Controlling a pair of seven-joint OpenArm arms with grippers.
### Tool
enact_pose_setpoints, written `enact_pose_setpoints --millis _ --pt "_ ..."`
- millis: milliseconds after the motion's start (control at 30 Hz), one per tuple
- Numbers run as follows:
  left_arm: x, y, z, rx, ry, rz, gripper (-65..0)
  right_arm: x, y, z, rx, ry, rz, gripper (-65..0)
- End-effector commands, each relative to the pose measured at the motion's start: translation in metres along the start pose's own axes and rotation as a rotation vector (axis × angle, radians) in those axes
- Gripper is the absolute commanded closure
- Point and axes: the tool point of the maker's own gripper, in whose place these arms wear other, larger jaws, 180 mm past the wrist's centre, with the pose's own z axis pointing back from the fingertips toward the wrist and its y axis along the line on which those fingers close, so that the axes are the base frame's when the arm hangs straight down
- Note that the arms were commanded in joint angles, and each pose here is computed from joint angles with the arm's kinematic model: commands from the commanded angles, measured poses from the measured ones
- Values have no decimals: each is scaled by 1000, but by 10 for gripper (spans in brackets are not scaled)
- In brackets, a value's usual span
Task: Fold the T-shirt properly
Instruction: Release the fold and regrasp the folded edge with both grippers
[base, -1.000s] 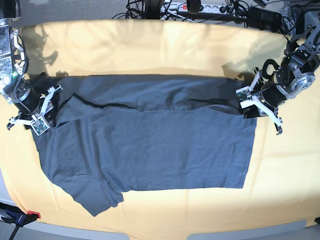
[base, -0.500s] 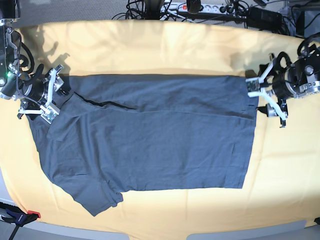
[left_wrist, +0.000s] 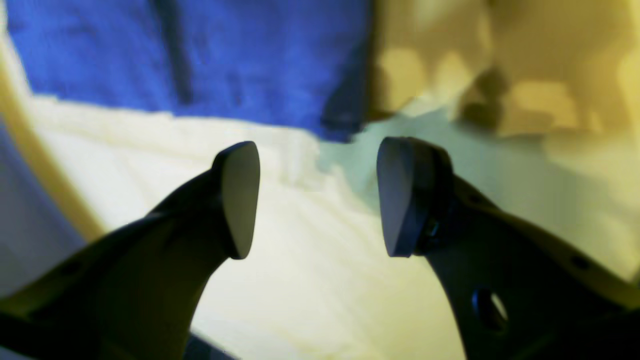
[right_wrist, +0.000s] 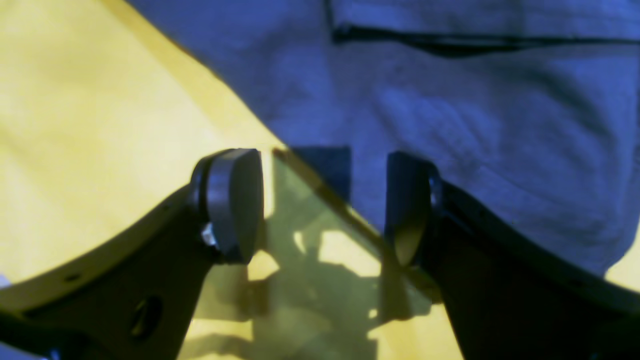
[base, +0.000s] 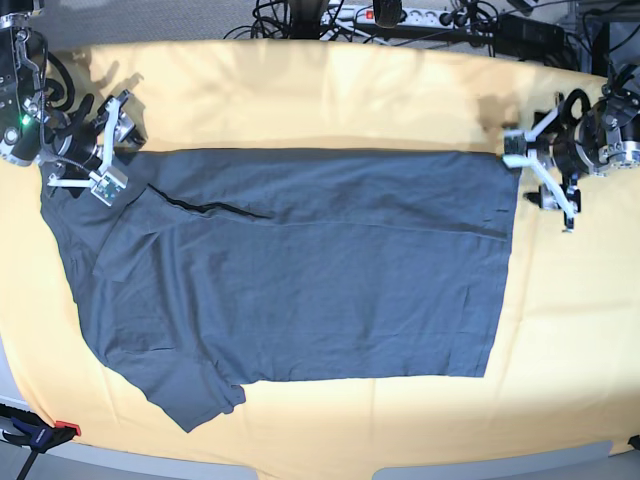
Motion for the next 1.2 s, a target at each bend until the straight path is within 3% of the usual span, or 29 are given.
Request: enact_pose_setpoints --millis 0,300,600,1000,1067,1167 --pt "-1 12 3 34 -3 -7 -377 5 -8 6 -25 -18 8 -418" --pt "7 -15 -8 -85 -78 4 -377 -3 -18 7 -85 24 39 -418" --pt "3 -1 -9 -6 -59 -31 -372 -4 -24 7 -114 26 17 -418" --pt "-2 -4 -18 -6 -71 -20 -371 -5 -31 8 -155 32 -16 -418" --pt "2 -5 -21 -1 -82 -4 -350 -7 -36 9 -186 45 -8 -418" --pt "10 -2 -25 26 -102 18 -253 -12 -46 12 -239 75 8 -418"
